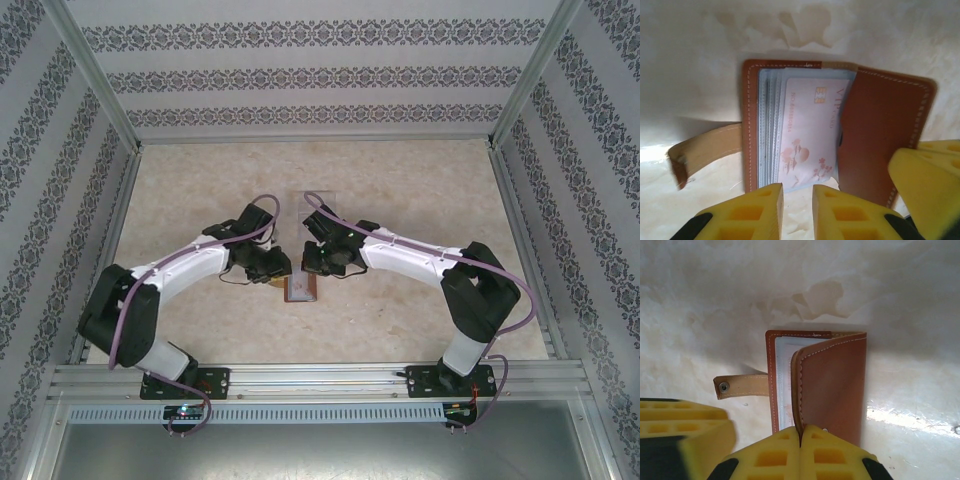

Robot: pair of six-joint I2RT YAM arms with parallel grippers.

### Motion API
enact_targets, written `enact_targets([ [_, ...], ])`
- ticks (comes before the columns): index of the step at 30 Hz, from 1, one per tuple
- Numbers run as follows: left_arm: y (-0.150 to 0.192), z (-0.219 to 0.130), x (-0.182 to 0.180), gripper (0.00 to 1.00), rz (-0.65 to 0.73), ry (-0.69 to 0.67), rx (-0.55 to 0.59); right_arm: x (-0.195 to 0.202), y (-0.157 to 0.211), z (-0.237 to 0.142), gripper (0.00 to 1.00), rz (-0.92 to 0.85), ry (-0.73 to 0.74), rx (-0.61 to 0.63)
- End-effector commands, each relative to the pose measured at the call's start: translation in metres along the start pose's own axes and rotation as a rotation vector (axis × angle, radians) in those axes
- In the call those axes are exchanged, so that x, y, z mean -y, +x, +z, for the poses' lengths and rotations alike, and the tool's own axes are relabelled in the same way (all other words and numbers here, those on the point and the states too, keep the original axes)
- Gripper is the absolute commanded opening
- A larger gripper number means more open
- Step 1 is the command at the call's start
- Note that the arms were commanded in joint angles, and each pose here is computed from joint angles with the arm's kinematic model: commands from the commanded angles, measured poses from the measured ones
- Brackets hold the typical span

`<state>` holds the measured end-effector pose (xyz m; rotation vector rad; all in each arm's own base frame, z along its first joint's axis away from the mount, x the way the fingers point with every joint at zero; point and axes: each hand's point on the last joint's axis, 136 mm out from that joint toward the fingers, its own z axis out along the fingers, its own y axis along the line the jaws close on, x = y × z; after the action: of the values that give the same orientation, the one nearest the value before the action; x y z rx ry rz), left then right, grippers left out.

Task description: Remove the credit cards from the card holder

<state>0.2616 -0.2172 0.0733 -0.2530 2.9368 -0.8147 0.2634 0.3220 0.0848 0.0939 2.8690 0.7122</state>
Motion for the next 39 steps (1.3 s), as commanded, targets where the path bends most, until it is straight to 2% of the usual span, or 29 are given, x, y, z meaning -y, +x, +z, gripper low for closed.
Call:
enact_targets([
  [1,0.003,0.017,0.005,0.26,-0.005,0.009,-0.019,0.001,0.000,-0.005,0.00,0.026,-0.026,0.000],
  [5,0.004,0.031,-0.004,0.34,-0.001,-0.031,-0.034,0.004,0.003,-0.006,0.00,0.027,-0.023,-0.001],
  [9,0.005,0.040,-0.014,0.37,0.005,-0.079,-0.047,0.007,0.005,-0.005,0.00,0.028,-0.017,-0.006],
  [15,0.009,0.047,-0.039,0.35,0.011,-0.197,-0.071,0.017,0.006,-0.006,0.00,0.031,0.003,-0.009],
  [19,0.012,0.050,-0.047,0.35,0.010,-0.225,-0.090,0.034,0.004,-0.009,0.01,0.037,0.041,-0.007],
  [24,0.015,0.052,-0.050,0.33,0.005,-0.233,-0.100,0.071,0.004,-0.018,0.26,0.016,0.167,-0.007],
  [27,0.015,0.053,-0.050,0.32,0.001,-0.232,-0.103,0.089,0.008,-0.017,0.46,-0.023,0.241,-0.029],
  [33,0.014,0.053,-0.049,0.32,-0.005,-0.233,-0.102,0.112,0.014,-0.008,0.74,-0.114,0.381,-0.092],
  [36,0.015,0.053,-0.050,0.31,-0.008,-0.236,-0.102,0.119,0.015,-0.003,0.86,-0.163,0.465,-0.111],
  [39,0.015,0.053,-0.050,0.31,-0.008,-0.239,-0.101,0.131,0.013,-0.002,0.92,-0.211,0.585,-0.119],
])
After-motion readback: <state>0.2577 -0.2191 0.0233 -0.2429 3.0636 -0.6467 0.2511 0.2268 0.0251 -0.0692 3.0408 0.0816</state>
